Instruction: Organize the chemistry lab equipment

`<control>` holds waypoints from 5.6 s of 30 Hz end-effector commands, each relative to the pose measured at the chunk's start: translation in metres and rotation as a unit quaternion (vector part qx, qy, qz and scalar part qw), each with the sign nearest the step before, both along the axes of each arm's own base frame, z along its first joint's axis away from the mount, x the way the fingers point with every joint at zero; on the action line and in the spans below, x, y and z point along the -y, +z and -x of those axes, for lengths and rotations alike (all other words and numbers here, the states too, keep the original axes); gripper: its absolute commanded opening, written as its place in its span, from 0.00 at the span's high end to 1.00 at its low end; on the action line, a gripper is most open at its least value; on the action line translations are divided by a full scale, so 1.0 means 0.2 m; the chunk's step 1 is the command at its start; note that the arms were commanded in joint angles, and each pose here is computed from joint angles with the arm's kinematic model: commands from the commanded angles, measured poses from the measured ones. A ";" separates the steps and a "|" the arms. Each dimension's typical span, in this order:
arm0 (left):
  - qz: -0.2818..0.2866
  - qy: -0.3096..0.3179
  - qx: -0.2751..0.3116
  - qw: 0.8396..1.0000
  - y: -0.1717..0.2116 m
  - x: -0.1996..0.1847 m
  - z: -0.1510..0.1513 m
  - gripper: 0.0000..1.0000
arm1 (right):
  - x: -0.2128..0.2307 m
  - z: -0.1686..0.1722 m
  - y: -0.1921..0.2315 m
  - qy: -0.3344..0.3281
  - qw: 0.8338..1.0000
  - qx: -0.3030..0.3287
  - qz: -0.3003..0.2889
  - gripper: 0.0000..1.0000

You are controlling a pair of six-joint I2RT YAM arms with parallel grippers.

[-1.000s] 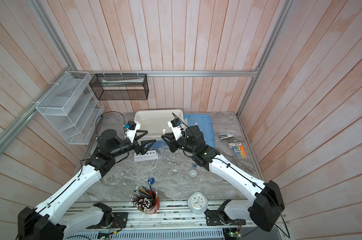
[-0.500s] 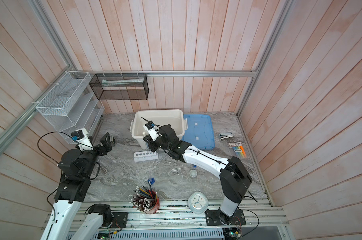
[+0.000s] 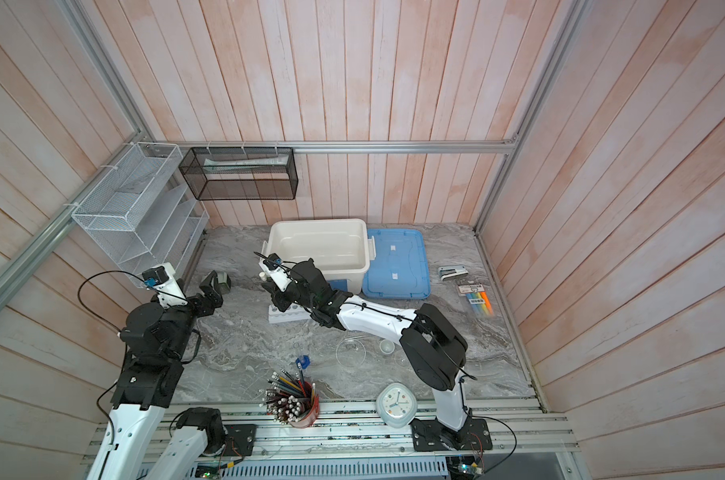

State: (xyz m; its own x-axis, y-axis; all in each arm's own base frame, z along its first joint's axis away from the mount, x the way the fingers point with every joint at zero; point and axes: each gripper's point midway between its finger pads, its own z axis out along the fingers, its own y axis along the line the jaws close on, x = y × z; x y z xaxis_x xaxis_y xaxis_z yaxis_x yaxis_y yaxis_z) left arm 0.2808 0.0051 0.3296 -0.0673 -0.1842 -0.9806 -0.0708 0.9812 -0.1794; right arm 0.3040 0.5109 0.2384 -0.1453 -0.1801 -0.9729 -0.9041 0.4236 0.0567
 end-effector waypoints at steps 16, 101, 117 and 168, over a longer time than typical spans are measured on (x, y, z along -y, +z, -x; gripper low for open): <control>0.003 -0.025 0.007 1.000 0.00 0.04 0.02 0.11 | -0.09 -0.05 -0.18 -0.020 0.999 0.035 -0.001 0.88; -0.174 -0.206 -0.055 0.961 0.10 0.71 -0.26 0.14 | 1.19 -0.12 0.27 -0.265 0.963 -0.023 -0.048 0.53; -0.326 -0.471 -0.154 0.805 -0.41 1.73 -0.31 0.17 | 2.01 -0.05 0.29 -0.409 0.906 -0.061 -0.090 0.53; -0.389 -0.579 -0.306 0.648 -1.40 2.03 -0.04 0.40 | 2.31 -0.02 0.11 -0.476 0.862 -0.114 -0.134 0.53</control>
State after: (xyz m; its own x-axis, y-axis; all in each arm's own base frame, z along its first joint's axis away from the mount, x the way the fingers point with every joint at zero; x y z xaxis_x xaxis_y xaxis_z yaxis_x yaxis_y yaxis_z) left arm 0.2902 -0.4084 0.0622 -0.1376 0.8522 -0.5047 0.9660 0.2280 0.1216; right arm 0.3078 0.0496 0.2621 -0.3022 0.3390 -0.8909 -0.1105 0.9159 0.3860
